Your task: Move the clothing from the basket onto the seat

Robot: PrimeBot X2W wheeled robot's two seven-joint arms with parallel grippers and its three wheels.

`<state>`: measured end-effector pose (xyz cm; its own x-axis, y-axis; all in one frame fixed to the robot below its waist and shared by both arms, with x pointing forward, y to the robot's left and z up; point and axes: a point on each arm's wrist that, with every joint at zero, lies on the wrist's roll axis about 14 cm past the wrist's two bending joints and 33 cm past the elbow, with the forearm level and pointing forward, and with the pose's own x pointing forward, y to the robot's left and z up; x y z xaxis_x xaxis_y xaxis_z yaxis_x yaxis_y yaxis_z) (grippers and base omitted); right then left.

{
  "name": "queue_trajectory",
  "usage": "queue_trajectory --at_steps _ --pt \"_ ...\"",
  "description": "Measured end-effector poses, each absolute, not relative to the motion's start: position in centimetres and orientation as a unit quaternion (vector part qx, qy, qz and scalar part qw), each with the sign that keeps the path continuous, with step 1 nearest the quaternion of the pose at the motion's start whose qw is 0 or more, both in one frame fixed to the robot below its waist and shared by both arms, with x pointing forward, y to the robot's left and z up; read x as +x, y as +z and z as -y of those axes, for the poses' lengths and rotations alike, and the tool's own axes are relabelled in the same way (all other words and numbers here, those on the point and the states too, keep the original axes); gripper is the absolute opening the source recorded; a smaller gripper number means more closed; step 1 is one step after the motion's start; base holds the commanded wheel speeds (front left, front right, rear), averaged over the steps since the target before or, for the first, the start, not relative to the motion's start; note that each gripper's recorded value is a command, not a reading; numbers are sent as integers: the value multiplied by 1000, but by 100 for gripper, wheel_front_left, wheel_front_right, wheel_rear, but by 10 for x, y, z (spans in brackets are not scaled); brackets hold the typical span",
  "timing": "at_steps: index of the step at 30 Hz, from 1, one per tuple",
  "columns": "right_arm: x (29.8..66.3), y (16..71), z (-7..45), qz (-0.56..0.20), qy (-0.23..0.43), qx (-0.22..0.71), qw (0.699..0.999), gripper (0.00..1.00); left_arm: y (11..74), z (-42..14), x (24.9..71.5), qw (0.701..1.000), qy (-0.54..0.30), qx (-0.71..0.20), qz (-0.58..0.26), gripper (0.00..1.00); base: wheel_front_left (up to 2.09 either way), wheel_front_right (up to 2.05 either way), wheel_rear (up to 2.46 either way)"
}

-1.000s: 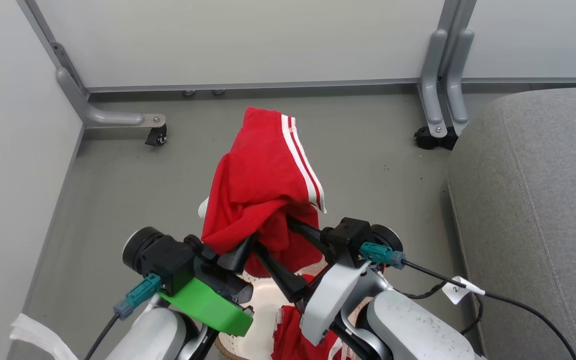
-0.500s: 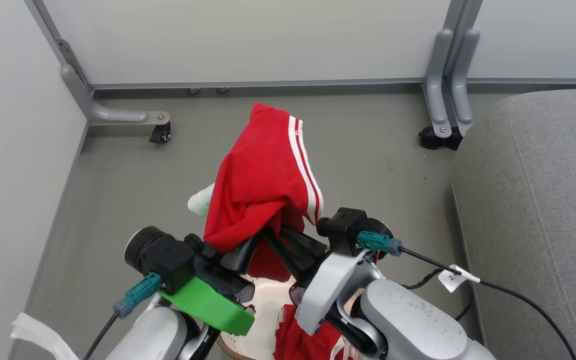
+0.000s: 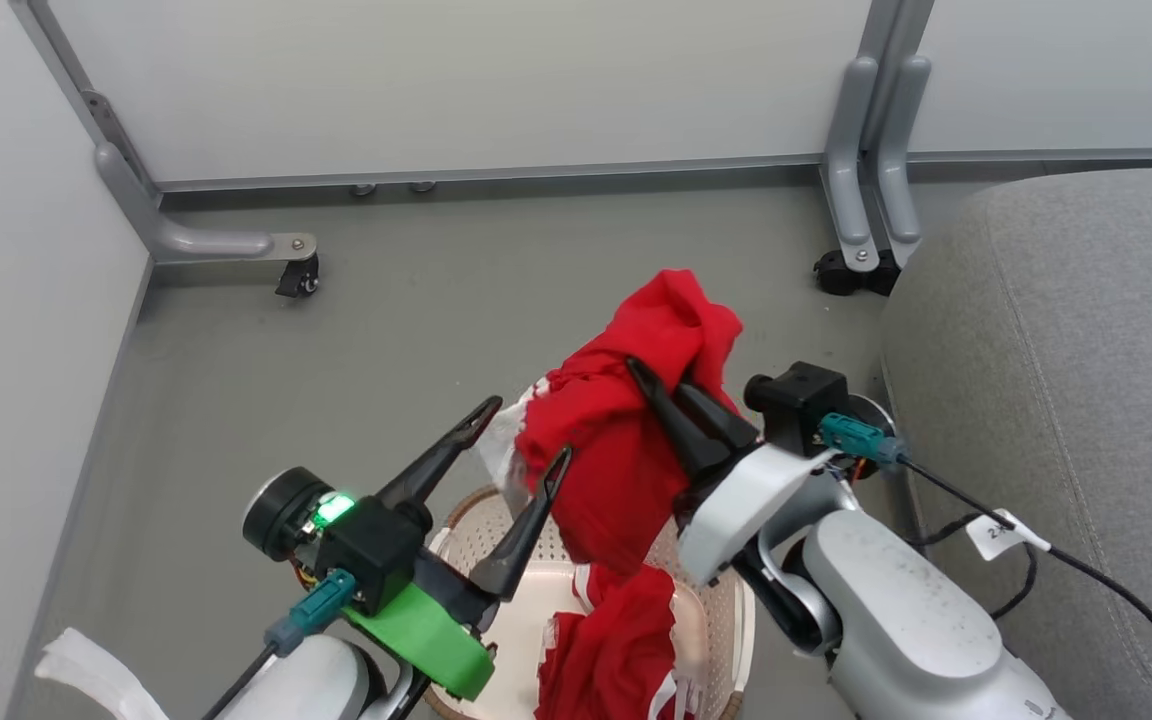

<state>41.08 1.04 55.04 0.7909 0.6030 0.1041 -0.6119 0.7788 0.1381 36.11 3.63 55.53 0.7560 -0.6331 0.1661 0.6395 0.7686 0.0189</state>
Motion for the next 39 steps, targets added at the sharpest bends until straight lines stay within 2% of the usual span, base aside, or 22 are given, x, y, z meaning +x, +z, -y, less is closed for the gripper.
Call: queue_trajectory --at_steps 7,14,28,39 --pt "424 540 54 22 233 76 969 0 529 -16 351 920 -390 13 38 100 0 0 0" --pt "418 531 110 15 154 77 985 0 514 12 338 895 -445 17 15 100 0 0 0" --pt "383 532 196 24 26 78 996 0 510 72 319 839 -544 -8 4 100 0 0 0" --pt "356 535 268 45 -83 79 992 0 509 113 306 790 -613 -24 -1 100 0 0 0"
